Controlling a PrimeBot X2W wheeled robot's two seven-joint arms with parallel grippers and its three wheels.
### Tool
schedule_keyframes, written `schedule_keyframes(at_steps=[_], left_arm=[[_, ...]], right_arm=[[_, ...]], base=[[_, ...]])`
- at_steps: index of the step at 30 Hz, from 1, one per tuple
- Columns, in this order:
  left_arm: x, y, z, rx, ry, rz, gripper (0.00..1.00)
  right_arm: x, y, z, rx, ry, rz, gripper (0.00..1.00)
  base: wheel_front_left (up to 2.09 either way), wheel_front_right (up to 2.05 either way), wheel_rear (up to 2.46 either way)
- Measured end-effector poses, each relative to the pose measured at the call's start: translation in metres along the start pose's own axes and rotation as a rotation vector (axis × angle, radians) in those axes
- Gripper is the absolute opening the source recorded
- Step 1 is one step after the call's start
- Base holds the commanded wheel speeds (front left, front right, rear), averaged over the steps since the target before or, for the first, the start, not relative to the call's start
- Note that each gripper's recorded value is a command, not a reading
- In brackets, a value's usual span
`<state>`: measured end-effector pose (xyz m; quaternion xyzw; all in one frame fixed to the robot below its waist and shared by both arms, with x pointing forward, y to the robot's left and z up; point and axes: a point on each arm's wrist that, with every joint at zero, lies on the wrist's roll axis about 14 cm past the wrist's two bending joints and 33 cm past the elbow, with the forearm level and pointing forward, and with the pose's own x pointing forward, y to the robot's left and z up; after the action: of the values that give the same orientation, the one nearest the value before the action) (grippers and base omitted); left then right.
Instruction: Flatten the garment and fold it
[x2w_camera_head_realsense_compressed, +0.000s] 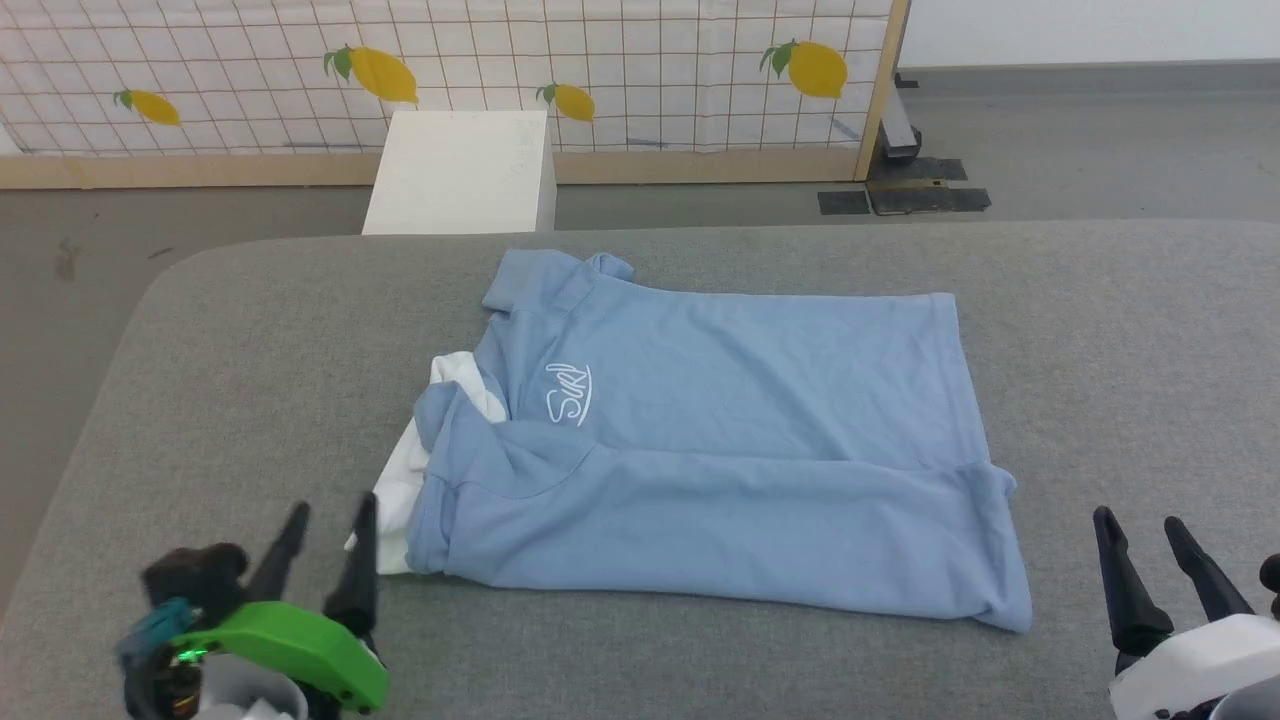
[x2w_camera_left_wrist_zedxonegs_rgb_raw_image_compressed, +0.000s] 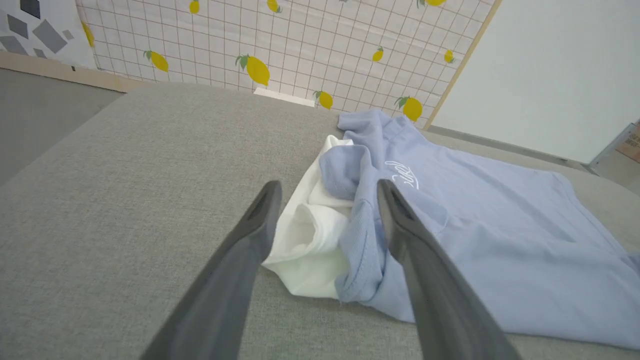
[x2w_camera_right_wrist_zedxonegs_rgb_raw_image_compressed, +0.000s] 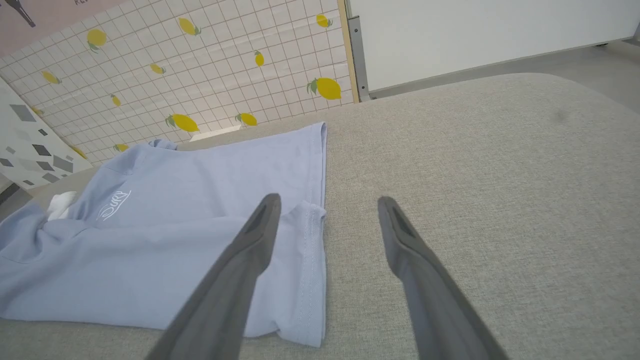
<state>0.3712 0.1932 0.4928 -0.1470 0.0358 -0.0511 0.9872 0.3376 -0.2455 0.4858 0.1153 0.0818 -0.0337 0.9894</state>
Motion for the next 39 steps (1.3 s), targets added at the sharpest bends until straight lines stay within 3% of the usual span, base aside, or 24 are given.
schedule_keyframes(at_steps=[6,12,19,27,28,29,39], left_arm=[[0.004,-0.015,-0.052,0.087,0.354,-0.052,1.0],[0.021,-0.021,-0.062,0.177,0.63,-0.074,1.0],[0.022,-0.003,-0.093,0.259,0.888,-0.036,1.0],[0.019,0.007,-0.127,0.201,1.048,-0.02,1.0],[0.02,0.007,-0.129,0.187,1.052,-0.022,0.23],[0.021,0.006,-0.129,0.169,1.048,-0.025,0.0],[0.026,-0.005,-0.116,0.019,0.913,-0.037,0.0]], right_arm=[[0.003,-0.001,-0.006,0.0,0.02,-0.005,1.0],[0.012,0.001,-0.014,0.004,0.046,-0.009,1.0],[0.024,0.008,-0.025,0.015,0.079,-0.01,1.0],[0.028,0.004,-0.034,0.016,0.099,-0.039,1.0],[0.028,0.002,-0.034,0.015,0.103,-0.045,1.0],[0.027,0.001,-0.036,0.009,0.11,-0.049,1.0],[0.029,0.007,-0.051,-0.101,0.32,-0.022,1.0]], base=[[0.0,0.0,0.0],[0.0,0.0,0.0],[0.0,0.0,0.0],[0.0,0.0,0.0],[0.0,0.0,0.0],[0.0,0.0,0.0],[0.0,0.0,0.0]])
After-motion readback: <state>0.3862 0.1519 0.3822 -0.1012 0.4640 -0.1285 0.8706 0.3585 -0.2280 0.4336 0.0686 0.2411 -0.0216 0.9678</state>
